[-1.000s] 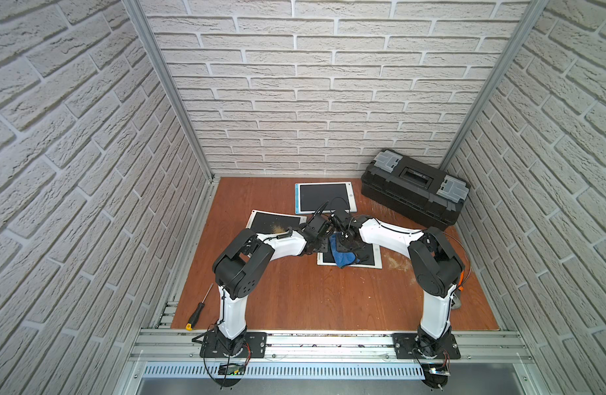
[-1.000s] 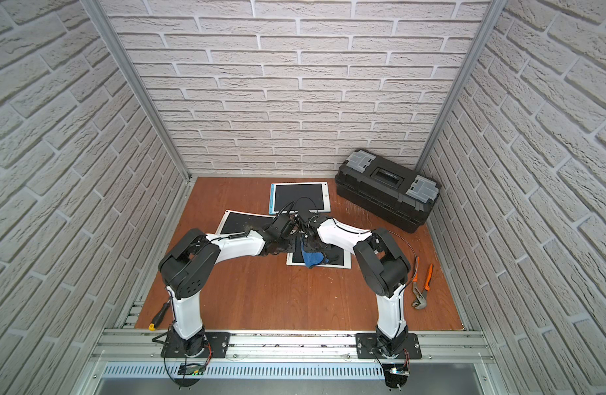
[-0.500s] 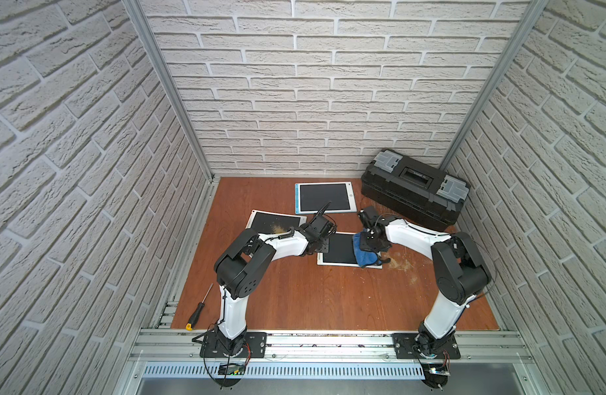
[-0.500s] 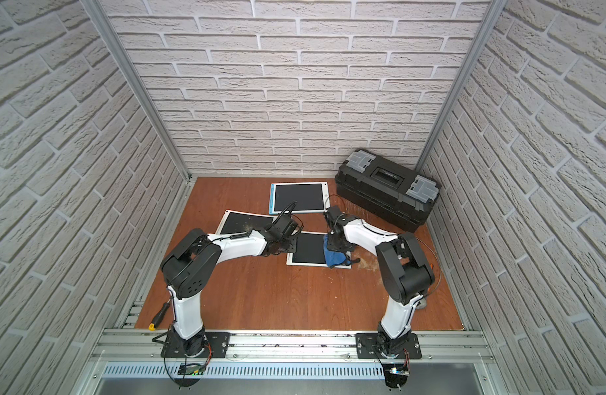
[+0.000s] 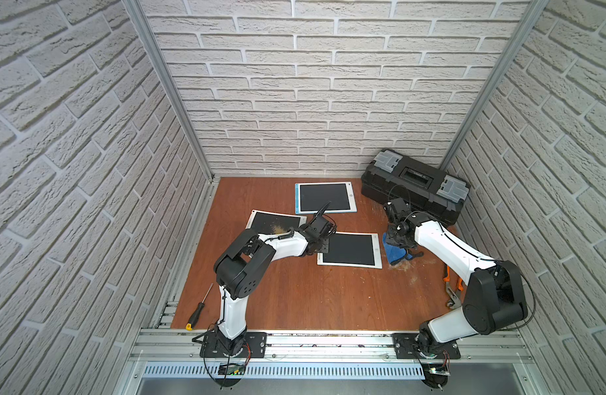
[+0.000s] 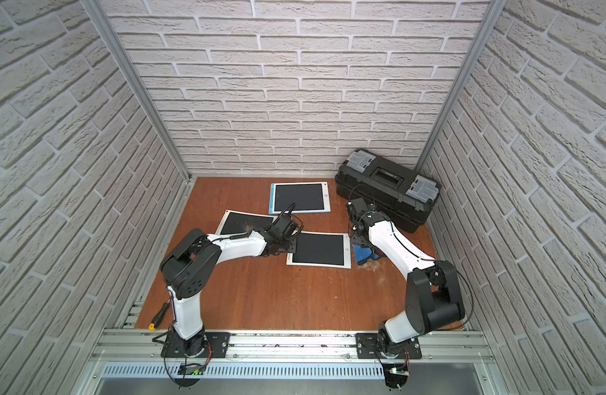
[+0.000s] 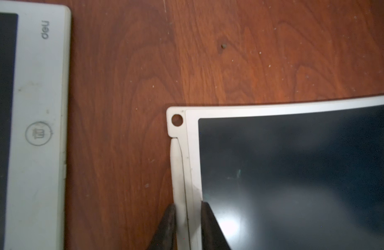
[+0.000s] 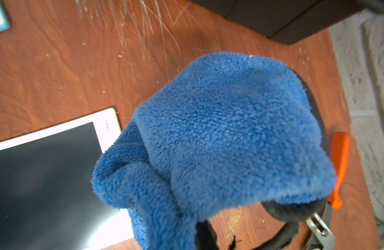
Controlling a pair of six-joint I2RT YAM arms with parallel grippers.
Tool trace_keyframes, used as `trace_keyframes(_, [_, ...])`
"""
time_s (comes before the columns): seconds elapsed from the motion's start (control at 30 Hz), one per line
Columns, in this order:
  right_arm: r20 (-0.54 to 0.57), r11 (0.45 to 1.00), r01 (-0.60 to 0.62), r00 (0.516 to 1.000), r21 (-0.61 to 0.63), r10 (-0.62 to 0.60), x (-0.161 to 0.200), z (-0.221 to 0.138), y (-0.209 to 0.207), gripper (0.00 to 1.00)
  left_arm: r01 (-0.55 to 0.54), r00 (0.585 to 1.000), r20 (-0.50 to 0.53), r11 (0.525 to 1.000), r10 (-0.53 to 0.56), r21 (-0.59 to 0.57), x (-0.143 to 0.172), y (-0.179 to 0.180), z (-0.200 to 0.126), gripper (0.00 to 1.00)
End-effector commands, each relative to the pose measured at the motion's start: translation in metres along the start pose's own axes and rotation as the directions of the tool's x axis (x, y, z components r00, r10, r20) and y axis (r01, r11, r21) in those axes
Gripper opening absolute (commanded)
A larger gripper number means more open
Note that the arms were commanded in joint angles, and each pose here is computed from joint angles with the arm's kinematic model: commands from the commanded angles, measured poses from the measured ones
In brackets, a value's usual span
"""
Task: Wipe the drawing tablet
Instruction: Wipe the dirt from the drawing tablet.
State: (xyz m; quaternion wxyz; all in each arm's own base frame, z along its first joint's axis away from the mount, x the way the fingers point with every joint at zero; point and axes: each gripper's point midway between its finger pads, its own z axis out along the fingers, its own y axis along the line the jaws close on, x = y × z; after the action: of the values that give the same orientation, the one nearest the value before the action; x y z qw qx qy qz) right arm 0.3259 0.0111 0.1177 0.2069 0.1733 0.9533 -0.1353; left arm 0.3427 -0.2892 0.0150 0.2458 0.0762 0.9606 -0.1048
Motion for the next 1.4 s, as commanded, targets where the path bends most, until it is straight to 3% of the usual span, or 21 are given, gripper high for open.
trace_keyframes(0.0, [0.029,0.999,0.009,1.0,0.052,-0.01,-0.005,-0.004,-0.007,0.02,-0.131,0.912,-0.408,0.968,0.033,-0.215,0.126,0.073,0.013,0.23])
trace_keyframes(0.13, [0.025,0.998,0.06,0.998,0.011,-0.061,-0.002,-0.007,0.016,0.03,-0.13,0.914,-0.404,0.969,0.034,-0.212,0.125,0.073,0.012,0.23])
trace_keyframes(0.37, [0.077,0.963,0.161,0.98,0.216,-0.181,-0.015,-0.017,0.022,0.03,-0.13,0.917,-0.398,0.969,0.037,-0.209,0.123,0.072,0.011,0.23])
trace_keyframes(0.6, [0.111,0.956,0.153,0.976,0.251,-0.185,-0.026,-0.009,0.02,0.03,-0.105,0.939,-0.341,0.975,0.033,-0.194,0.113,0.069,-0.001,0.23])
trace_keyframes(0.67, [-0.011,0.968,0.151,0.988,0.199,-0.152,-0.016,-0.005,0.019,0.03,-0.097,0.952,-0.302,0.98,0.041,-0.173,0.103,0.064,-0.012,0.29])
trace_keyframes(0.7, [-0.003,0.971,0.142,0.99,0.191,-0.144,-0.019,-0.018,0.019,0.03,-0.095,0.959,-0.28,0.981,0.045,-0.167,0.097,0.063,-0.02,0.33])
trace_keyframes(0.77, [0.164,0.971,0.133,0.972,0.199,-0.166,-0.033,-0.03,0.02,0.06,-0.088,0.97,-0.24,0.984,0.048,-0.157,0.086,0.06,-0.035,0.42])
trace_keyframes(0.8, [0.222,0.977,0.094,0.965,0.193,-0.137,-0.038,-0.016,0.013,0.08,-0.082,0.975,-0.216,0.986,0.05,-0.146,0.08,0.058,-0.043,0.49])
trace_keyframes(0.83, [0.159,0.985,0.066,0.983,0.161,-0.092,-0.032,0.004,0.003,0.06,-0.078,0.979,-0.199,0.987,0.05,-0.137,0.074,0.056,-0.05,0.5])
trace_keyframes(0.87, [0.001,0.993,0.018,1.0,0.119,-0.018,-0.019,0.018,-0.01,0.02,-0.078,0.982,-0.18,0.989,0.054,-0.128,0.068,0.053,-0.057,0.51])
trace_keyframes(0.9, [-0.081,0.989,0.0,0.997,0.15,0.013,-0.017,0.013,-0.022,0.03,-0.08,0.984,-0.167,0.989,0.058,-0.127,0.064,0.051,-0.065,0.52])
trace_keyframes(0.97, [0.056,0.964,-0.002,0.998,0.265,-0.014,-0.029,-0.01,-0.04,0.03,-0.078,0.989,-0.137,0.99,0.061,-0.121,0.057,0.049,-0.079,0.54])
trace_keyframes(1.0, [0.114,0.975,-0.028,0.993,0.221,0.002,-0.028,-0.011,-0.04,0.04,-0.072,0.991,-0.118,0.991,0.059,-0.11,0.053,0.047,-0.086,0.55])
trace_keyframes(1.07, [0.082,0.993,-0.113,0.99,0.015,0.112,-0.012,0.012,-0.028,0.02,-0.065,0.995,-0.087,0.994,0.057,-0.085,0.049,0.043,-0.094,0.57])
trace_keyframes(1.1, [0.01,0.988,-0.153,0.988,-0.011,0.153,-0.003,0.018,-0.031,0.02,-0.062,0.996,-0.076,0.995,0.056,-0.077,0.046,0.042,-0.096,0.57])
trace_keyframes(1.17, [-0.029,0.992,-0.1,0.994,0.081,0.102,-0.004,0.004,-0.041,0.03,-0.065,0.995,-0.075,0.995,0.059,-0.077,0.044,0.041,-0.097,0.57])
trace_keyframes(1.27, [0.245,0.99,-0.019,0.969,0.138,-0.016,-0.027,-0.044,-0.034,0.03,-0.064,0.994,-0.088,0.995,0.057,-0.077,0.046,0.039,-0.092,0.57])
trace_keyframes(1.3, [0.292,0.994,-0.048,0.956,0.103,0.015,-0.024,-0.042,-0.034,0.04,-0.062,0.995,-0.088,0.996,0.056,-0.07,0.047,0.037,-0.09,0.57])
trace_keyframes(1.33, [0.249,0.996,-0.092,0.965,0.013,0.086,-0.018,-0.027,-0.032,0.05,-0.059,0.995,-0.082,0.996,0.054,-0.061,0.046,0.035,-0.09,0.57])
trace_keyframes(1.37, [0.116,0.984,-0.167,0.978,-0.059,0.173,-0.006,-0.004,-0.034,0.02,-0.05,0.996,-0.076,0.998,0.047,-0.046,0.045,0.031,-0.09,0.57])
